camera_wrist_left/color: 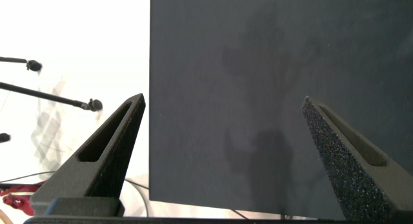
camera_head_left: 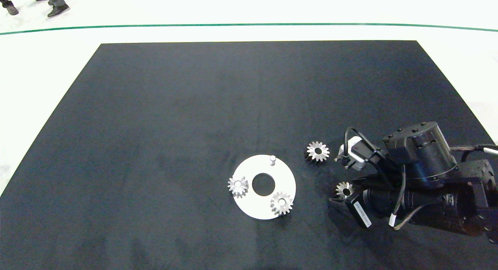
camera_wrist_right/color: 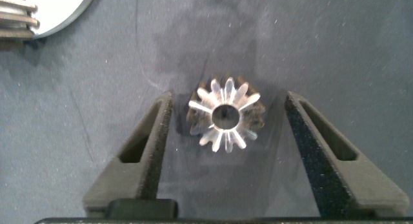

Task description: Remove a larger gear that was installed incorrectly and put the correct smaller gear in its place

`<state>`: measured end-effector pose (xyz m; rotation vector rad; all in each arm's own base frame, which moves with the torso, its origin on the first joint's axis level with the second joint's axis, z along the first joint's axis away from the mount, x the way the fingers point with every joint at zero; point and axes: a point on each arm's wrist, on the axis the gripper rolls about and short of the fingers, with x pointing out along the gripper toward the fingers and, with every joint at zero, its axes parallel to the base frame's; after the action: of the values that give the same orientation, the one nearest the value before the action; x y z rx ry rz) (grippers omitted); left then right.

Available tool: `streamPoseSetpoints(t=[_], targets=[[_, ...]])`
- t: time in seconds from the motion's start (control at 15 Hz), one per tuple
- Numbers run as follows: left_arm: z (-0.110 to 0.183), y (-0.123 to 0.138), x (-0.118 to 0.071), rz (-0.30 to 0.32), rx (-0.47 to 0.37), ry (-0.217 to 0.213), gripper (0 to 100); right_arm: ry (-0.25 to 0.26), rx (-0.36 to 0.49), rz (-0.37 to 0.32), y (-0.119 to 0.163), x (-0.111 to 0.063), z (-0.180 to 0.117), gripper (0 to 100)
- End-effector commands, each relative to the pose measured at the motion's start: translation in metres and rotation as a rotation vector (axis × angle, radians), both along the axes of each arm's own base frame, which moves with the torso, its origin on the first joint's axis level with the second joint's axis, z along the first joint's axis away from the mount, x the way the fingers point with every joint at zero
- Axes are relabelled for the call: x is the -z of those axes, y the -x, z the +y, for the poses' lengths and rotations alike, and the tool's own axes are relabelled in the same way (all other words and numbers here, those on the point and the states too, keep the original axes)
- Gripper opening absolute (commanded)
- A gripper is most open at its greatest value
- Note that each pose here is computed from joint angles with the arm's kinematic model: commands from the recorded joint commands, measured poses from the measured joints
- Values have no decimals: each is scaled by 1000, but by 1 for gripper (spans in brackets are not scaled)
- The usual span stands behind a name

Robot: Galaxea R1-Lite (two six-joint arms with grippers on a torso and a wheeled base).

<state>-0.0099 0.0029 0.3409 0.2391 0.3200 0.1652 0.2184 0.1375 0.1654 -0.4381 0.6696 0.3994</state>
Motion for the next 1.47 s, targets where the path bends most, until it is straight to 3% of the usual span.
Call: streamPoseSetpoints(t=[0.07,0.27,0.47,1.0,1.27,1.47], targets=[[0,1,0,4,-2,-3,100,12,-2,20,2,6,-1,62],[0,1,1,4,1,-2,100,11,-5,26,1,8,-1,56],[0,0,1,7,1,-2,100,-14,-2,-22,-2,5,1,50],[0,0,1,9,2,-4,100,-3,-4,-5,0,10,0,34],[0,0,1,9,0,-4,100,-11,-21,-22,5,5,1,25],[0,0,1,9,2,-4,100,-35,-68,-64,17,-9,6,22]])
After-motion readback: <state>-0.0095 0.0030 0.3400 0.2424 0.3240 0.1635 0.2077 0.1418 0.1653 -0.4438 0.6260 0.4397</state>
